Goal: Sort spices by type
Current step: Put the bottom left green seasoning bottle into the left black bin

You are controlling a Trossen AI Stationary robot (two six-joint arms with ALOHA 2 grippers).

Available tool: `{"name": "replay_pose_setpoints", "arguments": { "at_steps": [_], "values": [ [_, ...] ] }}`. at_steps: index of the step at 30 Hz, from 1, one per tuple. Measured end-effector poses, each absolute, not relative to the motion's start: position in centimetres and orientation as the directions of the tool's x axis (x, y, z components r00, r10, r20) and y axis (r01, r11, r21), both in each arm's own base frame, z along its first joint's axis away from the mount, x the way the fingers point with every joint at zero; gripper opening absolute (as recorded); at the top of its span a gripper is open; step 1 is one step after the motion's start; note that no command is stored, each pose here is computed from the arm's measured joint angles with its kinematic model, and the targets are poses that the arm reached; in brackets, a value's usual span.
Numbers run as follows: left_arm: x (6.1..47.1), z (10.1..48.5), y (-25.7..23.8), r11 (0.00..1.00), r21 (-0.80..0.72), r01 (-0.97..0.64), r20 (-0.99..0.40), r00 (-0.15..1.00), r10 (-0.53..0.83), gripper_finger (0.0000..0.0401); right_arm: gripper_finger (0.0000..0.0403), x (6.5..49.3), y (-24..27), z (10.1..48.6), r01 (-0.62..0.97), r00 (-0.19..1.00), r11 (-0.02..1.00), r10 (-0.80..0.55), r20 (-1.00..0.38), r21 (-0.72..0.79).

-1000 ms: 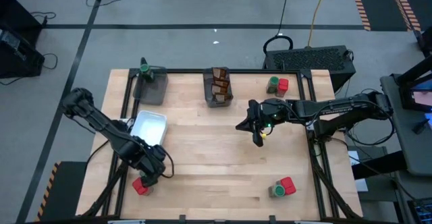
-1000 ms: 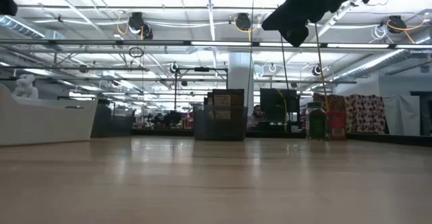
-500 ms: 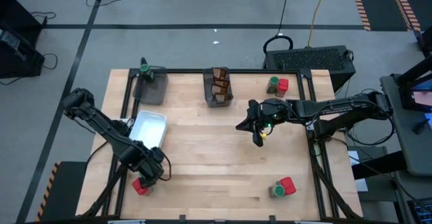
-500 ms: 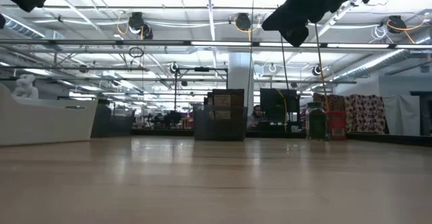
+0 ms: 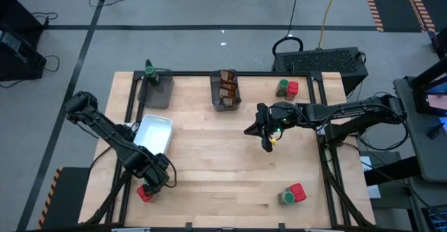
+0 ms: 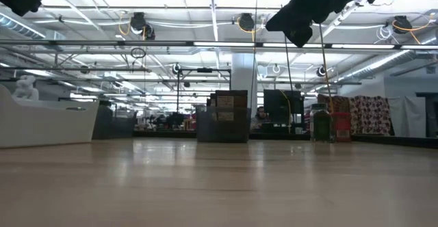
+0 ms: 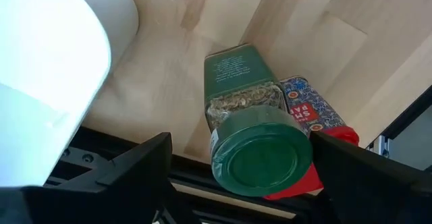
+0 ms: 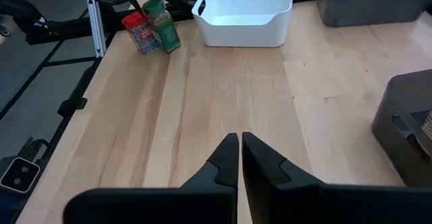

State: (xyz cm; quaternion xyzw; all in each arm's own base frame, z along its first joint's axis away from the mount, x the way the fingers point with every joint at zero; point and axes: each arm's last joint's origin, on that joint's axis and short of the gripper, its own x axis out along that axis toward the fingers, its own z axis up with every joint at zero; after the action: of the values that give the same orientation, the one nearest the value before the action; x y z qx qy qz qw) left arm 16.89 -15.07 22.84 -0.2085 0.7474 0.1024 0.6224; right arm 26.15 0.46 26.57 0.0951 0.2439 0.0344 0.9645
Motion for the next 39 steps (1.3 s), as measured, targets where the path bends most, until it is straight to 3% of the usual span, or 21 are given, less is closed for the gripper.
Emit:
{"name": "replay_pose_setpoints", "arguments": {
  "at_steps": [12,26,35,39],
  "values": [
    [16.9,22.8,-15.1,0.892,-0.106,-0.44,-0.973,-0.141,-0.185,0.0343,0.0,26.2,0.5,26.6,-0.02,0.879,0.98,0.113,-0.464,0.2],
    [16.8,22.9,-15.1,0.891,-0.109,-0.441,-0.97,-0.147,-0.192,0.0208,0.0,26.2,0.5,26.6,-0.021,0.879,0.98,0.114,-0.463,0.2],
    [16.9,23.0,-15.1,0.891,-0.117,-0.438,-0.969,-0.147,-0.199,0.0208,0.0,26.2,0.5,26.6,-0.021,0.879,0.979,0.114,-0.463,0.2],
    [17.3,24.3,-15.1,0.896,-0.169,-0.412,-0.971,-0.089,-0.224,0.0208,0.0,26.2,0.5,26.6,-0.021,0.879,0.98,0.114,-0.463,0.2]
  ]
}}
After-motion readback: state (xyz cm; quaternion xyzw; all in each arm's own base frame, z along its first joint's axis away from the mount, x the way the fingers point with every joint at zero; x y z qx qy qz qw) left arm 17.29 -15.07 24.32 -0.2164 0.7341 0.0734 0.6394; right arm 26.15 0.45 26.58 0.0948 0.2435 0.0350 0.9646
